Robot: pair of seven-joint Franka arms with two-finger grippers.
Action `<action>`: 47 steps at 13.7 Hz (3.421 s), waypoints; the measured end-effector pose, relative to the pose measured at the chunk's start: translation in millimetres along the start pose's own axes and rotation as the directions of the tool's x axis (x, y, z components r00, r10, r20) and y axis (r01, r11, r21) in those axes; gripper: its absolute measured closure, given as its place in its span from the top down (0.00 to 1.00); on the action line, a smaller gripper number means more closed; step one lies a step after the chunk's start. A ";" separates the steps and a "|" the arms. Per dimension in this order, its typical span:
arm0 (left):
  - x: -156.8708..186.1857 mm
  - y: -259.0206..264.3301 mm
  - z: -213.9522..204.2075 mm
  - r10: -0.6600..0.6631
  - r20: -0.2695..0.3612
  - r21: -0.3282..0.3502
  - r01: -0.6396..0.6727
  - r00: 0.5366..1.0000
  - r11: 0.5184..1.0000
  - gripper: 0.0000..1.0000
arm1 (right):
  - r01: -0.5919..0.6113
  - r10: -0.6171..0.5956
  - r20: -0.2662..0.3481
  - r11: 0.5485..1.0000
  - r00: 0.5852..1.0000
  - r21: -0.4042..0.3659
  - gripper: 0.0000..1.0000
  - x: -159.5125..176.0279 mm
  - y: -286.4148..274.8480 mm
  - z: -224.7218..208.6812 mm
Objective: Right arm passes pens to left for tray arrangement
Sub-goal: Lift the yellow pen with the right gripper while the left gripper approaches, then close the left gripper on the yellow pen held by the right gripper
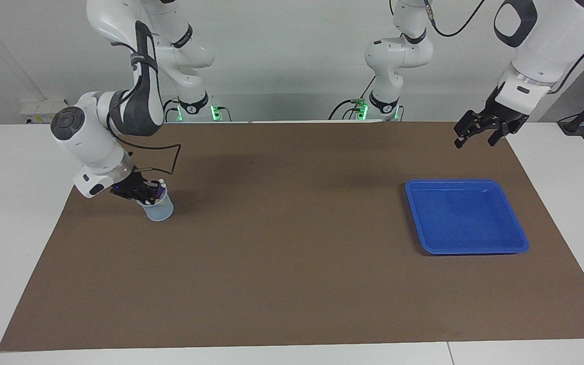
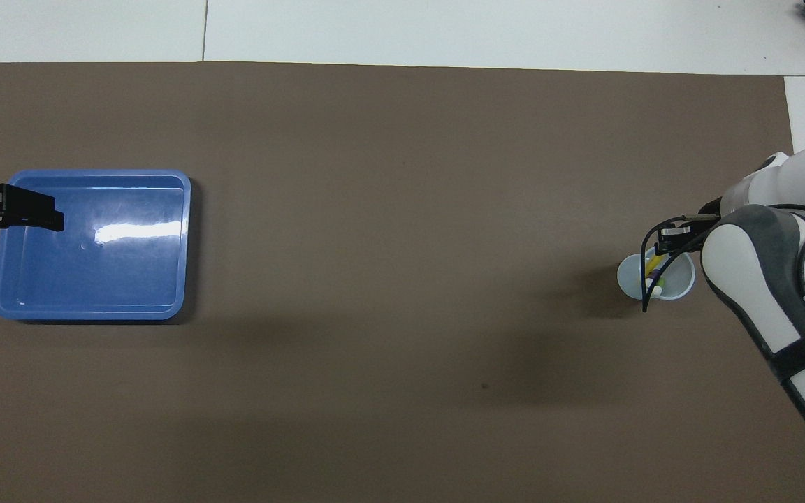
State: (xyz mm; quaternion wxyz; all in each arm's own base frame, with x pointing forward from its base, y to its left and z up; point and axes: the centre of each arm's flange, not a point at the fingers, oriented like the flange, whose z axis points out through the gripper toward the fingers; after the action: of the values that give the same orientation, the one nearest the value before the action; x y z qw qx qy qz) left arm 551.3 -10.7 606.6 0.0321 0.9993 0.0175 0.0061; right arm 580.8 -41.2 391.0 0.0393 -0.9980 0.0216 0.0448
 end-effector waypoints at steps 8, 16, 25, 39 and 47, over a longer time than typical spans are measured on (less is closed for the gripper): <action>-1.9 3.5 2.2 -0.026 0.007 -0.031 0.026 1.000 0.999 1.00 | 0.063 -0.064 0.023 0.998 0.998 0.005 0.18 -0.5 -2.5 -24.9; -6.7 9.3 7.2 -0.131 0.035 -0.114 0.134 0.991 0.984 1.00 | 0.419 -0.423 -0.016 0.903 0.906 -0.091 0.18 -8.2 -54.2 -161.4; -13.0 30.3 28.5 -0.477 0.142 -0.380 0.493 0.867 0.783 1.00 | -0.083 0.103 -0.056 0.954 0.993 0.288 0.18 -12.3 -148.9 -180.0; -29.9 131.3 68.6 -0.805 0.533 -0.410 0.912 0.261 0.024 1.00 | -0.623 0.719 0.155 0.449 0.677 0.641 0.18 -62.1 -351.0 -133.1; -64.4 208.7 84.9 -0.792 0.596 -0.352 0.930 0.132 -0.110 1.00 | -0.625 0.760 0.186 0.340 0.622 0.702 0.18 -84.0 -384.3 -122.6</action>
State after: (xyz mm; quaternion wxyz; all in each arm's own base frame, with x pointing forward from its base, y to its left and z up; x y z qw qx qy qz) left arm 495.3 -226.6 534.6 0.3874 0.6375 0.6575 -0.1060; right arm 526.0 335.1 549.8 0.3960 -0.7918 0.4631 -0.0425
